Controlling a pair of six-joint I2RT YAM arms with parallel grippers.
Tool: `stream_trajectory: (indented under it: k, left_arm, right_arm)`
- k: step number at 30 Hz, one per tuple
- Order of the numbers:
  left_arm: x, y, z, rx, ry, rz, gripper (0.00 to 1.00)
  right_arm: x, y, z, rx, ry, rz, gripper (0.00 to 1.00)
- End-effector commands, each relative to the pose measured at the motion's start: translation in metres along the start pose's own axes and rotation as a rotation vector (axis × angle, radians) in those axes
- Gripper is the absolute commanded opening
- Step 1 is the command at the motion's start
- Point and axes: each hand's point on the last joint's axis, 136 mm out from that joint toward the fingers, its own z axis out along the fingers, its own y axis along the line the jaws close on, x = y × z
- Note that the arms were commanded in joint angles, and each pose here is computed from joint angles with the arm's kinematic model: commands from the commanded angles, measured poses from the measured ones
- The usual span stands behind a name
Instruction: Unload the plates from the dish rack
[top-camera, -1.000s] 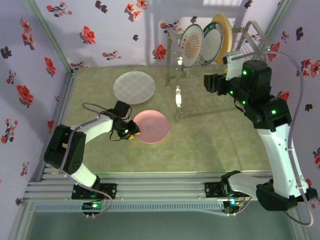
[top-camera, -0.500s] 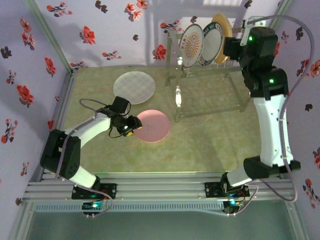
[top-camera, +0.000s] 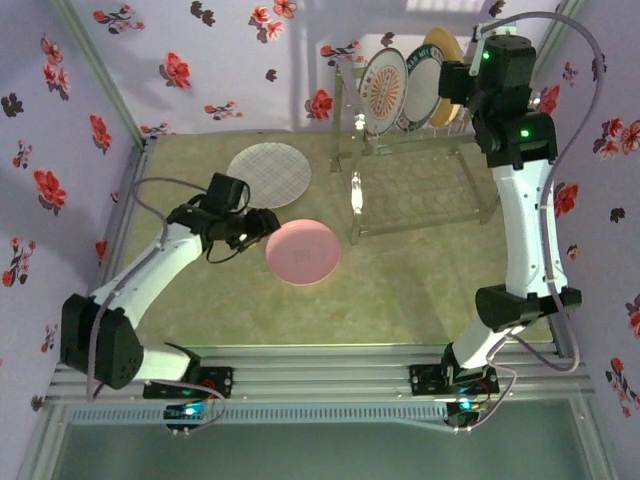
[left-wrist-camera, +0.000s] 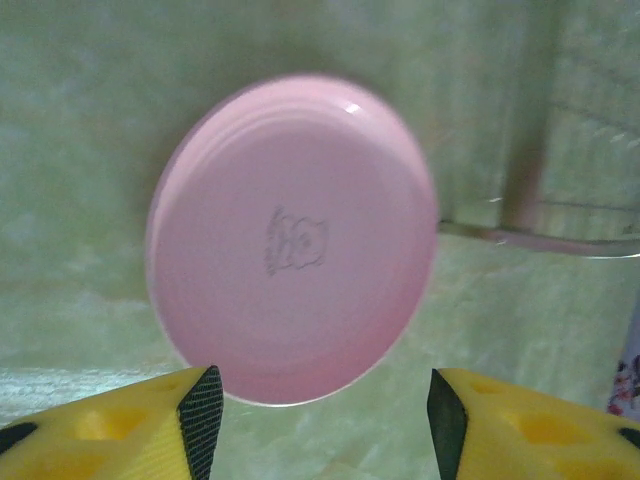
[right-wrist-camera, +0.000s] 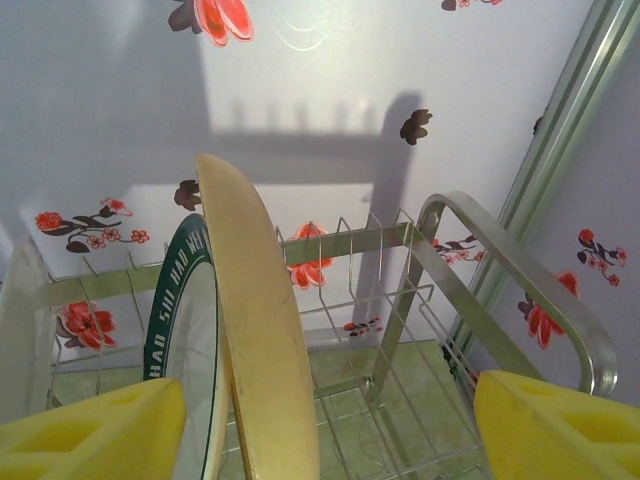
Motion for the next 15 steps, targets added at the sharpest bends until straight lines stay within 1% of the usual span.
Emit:
stream_trajectory:
  k: [1,5,8,12,15]
  left_arm:
    - [-0.018,-0.026,-0.036,0.056,-0.096,0.057,0.59]
    - [-0.044,-0.07,-0.078,0.207,-0.232,0.099,0.62]
    - [-0.057,-0.099,-0.108,0.312,-0.312,0.123,0.64]
    - [-0.067,-0.124,-0.134,0.398,-0.361,0.139,0.65]
    - [-0.07,-0.132,-0.145,0.428,-0.381,0.14,0.65]
  right_arm:
    - [-0.006,-0.005,0.003,0.021,-0.016,-0.015,0.77]
    - [-0.005,-0.01,0.012,0.07,-0.011,-0.05,0.75]
    - [-0.005,-0.012,0.016,0.088,-0.008,-0.078,0.72]
    - [-0.003,-0.014,0.022,0.111,-0.002,-0.11,0.68]
    - [-0.002,-0.015,0.025,0.126,0.001,-0.129,0.62]
